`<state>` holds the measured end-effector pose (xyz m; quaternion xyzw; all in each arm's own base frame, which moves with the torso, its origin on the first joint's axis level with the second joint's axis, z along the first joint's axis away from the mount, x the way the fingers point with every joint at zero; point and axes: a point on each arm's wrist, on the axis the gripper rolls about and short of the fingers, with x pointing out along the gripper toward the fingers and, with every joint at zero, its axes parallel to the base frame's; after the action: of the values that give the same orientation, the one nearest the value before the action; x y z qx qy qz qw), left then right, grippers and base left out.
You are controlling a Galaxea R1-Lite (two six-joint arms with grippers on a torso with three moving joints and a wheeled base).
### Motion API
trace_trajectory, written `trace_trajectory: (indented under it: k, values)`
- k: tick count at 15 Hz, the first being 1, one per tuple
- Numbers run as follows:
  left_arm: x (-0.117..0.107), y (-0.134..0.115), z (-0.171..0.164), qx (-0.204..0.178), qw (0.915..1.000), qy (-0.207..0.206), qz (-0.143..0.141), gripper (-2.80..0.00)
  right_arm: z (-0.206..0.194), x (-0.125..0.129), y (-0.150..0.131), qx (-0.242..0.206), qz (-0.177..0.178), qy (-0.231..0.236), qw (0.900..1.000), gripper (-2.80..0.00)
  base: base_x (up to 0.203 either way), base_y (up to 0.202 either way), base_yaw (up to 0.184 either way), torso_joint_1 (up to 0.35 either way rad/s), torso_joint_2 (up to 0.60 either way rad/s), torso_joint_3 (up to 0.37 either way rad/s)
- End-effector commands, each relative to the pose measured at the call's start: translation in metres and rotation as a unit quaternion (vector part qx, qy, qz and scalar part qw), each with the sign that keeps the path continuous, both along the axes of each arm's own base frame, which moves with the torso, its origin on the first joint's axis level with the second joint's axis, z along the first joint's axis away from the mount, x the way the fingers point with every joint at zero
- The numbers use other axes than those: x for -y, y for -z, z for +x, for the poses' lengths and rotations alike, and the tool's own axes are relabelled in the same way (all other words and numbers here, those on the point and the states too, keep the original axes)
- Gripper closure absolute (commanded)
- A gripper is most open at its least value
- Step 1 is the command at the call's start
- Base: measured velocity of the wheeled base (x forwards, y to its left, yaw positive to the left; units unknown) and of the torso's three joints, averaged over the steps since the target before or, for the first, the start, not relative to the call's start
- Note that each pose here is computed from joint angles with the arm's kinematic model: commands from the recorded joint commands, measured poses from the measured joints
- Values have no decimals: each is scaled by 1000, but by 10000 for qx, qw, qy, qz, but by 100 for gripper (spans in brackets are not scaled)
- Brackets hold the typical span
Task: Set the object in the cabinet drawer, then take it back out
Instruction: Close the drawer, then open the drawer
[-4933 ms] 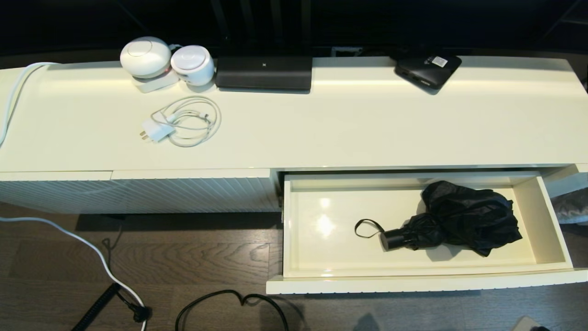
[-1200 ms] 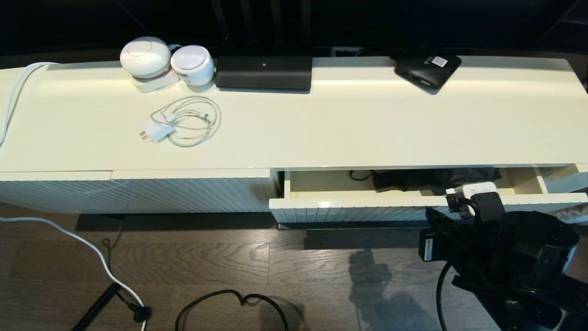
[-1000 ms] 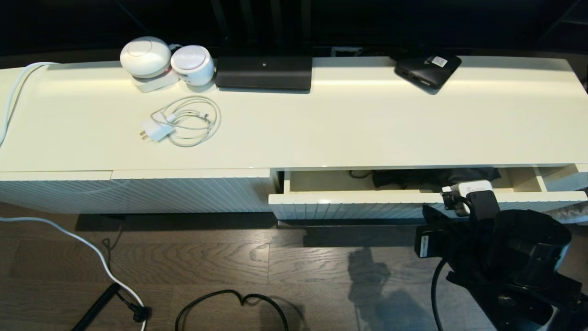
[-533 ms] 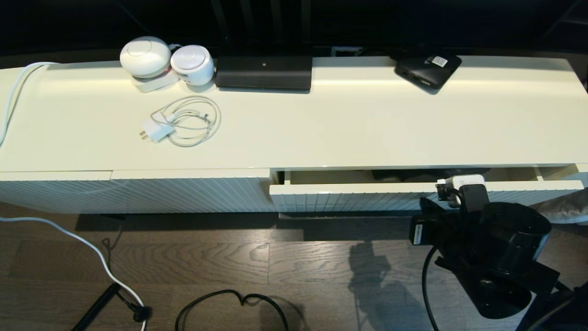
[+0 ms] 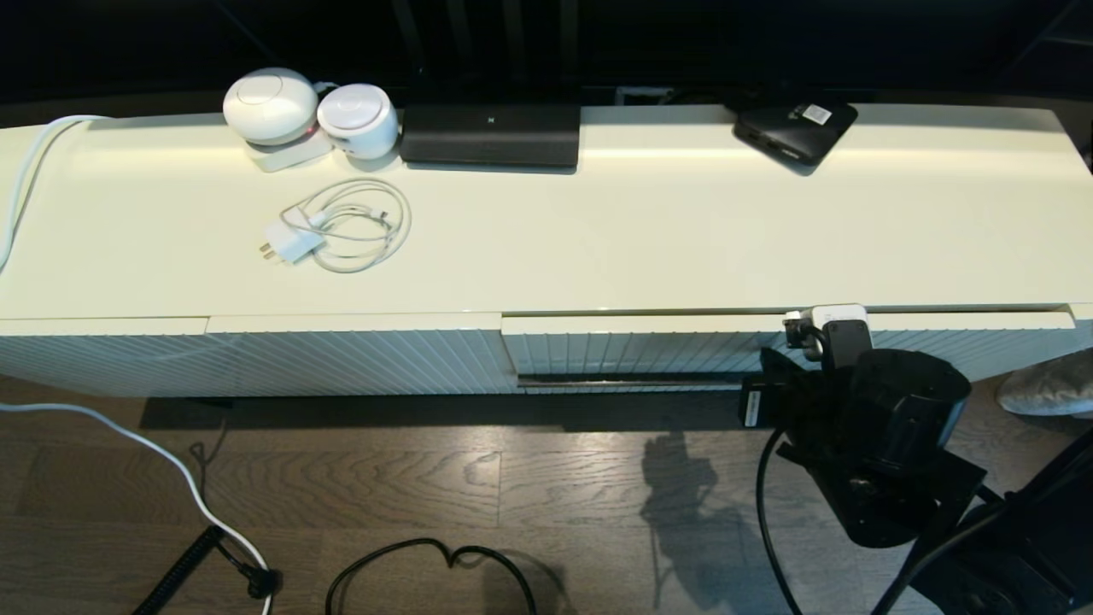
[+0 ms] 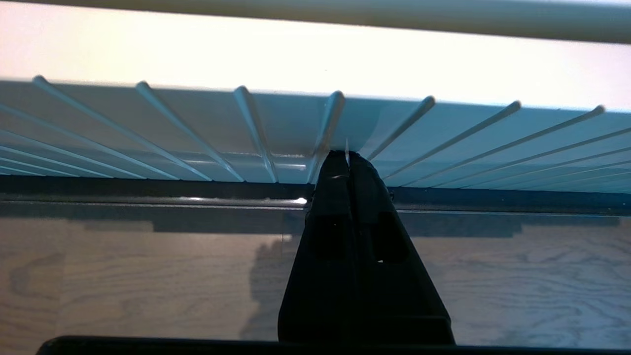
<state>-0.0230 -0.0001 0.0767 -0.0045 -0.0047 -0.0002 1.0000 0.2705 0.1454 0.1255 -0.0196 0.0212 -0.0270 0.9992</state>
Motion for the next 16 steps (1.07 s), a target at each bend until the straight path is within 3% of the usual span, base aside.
trace_trajectory:
  k: [1, 6, 8, 11, 16]
  values:
    - [0, 0, 0, 6, 10000, -2, -1, 0, 7, -1, -1, 76, -24, 32, 10000, 0, 0, 0, 0, 0, 0, 0]
    - [0, 0, 0, 6, 10000, -2, -1, 0, 11, 9, -6, 128, -43, 19, 9999, 0, 0, 0, 0, 0, 0, 0]
    - [0, 0, 0, 14, 10000, -2, -1, 0, -6, 17, -12, 72, -147, -109, 9998, 0, 0, 0, 0, 0, 0, 0]
    - [0, 0, 0, 6, 10000, -2, -1, 0, -45, 37, -20, -228, -580, -413, 9972, 0, 0, 0, 0, 0, 0, 0]
    - [0, 0, 0, 11, 10000, -2, -1, 0, -79, 54, -46, -496, -755, -548, 9944, 0, 0, 0, 0, 0, 0, 0]
